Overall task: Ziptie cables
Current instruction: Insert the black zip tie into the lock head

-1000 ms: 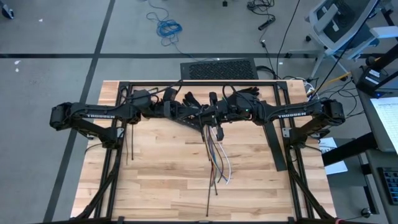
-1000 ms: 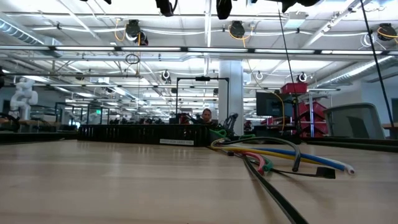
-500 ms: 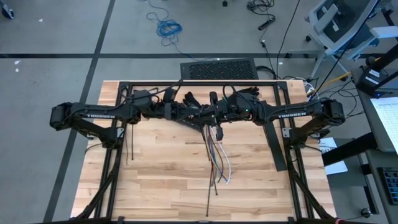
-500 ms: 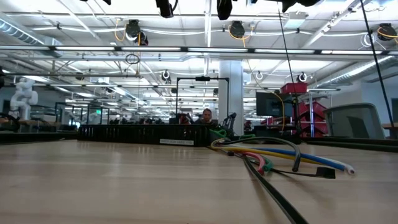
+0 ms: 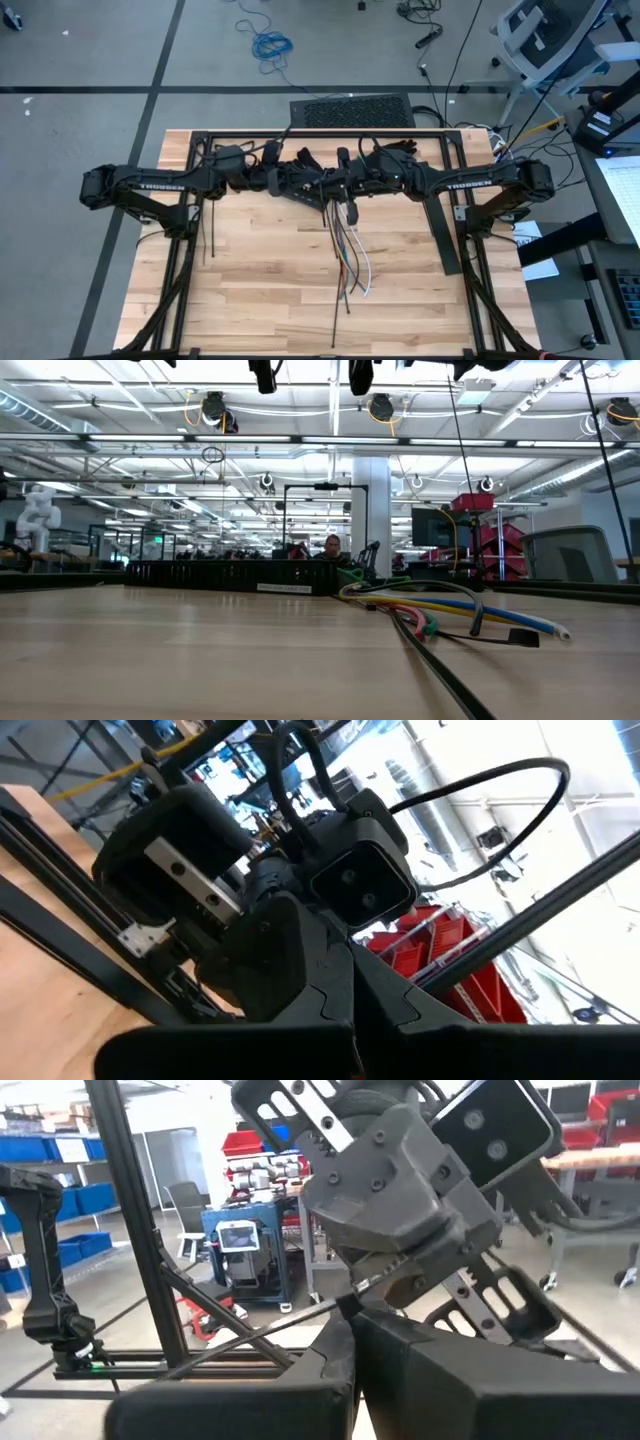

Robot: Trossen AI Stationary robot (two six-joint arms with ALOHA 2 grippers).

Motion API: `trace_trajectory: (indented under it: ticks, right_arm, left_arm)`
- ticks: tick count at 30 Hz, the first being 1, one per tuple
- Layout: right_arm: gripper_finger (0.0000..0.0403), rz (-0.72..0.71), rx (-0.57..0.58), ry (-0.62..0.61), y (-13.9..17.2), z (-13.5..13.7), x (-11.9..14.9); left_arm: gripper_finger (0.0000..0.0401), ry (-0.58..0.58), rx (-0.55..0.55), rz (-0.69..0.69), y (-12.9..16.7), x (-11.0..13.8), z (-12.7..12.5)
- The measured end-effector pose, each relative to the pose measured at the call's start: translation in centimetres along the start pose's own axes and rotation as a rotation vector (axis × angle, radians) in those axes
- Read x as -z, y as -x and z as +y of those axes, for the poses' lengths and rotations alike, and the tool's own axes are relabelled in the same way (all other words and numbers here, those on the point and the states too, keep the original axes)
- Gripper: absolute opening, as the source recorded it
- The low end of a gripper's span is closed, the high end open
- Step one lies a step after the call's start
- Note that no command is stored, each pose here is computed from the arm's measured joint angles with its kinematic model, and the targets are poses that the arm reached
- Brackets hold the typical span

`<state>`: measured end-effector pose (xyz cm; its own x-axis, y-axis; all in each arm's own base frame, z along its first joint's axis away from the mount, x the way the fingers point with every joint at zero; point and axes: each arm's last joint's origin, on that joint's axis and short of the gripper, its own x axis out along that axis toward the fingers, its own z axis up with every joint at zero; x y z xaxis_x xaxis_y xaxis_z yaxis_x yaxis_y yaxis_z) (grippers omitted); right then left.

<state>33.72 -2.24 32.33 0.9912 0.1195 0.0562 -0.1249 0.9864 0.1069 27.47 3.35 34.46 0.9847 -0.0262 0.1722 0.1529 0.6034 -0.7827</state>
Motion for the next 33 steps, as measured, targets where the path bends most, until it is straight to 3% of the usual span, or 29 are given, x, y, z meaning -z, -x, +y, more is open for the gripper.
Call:
trace_trajectory:
  ticks: [16, 24, 33]
  right_arm:
    - [0.0000, 0.120, 0.001, -0.116, -0.8, 0.1, 2.2]
    - [0.0000, 0.060, -0.008, -0.093, -0.9, 0.0, 1.6]
    - [0.0000, 0.036, -0.043, -0.085, -0.6, 1.0, 0.9]
  left_arm:
    - [0.0000, -0.080, -0.035, -0.100, 0.1, -0.7, 0.1]
    - [0.0004, -0.043, 0.026, -0.008, 0.1, -0.4, -0.1]
    - [0.0102, -0.072, -0.009, -0.026, 0.4, -1.2, 0.4]
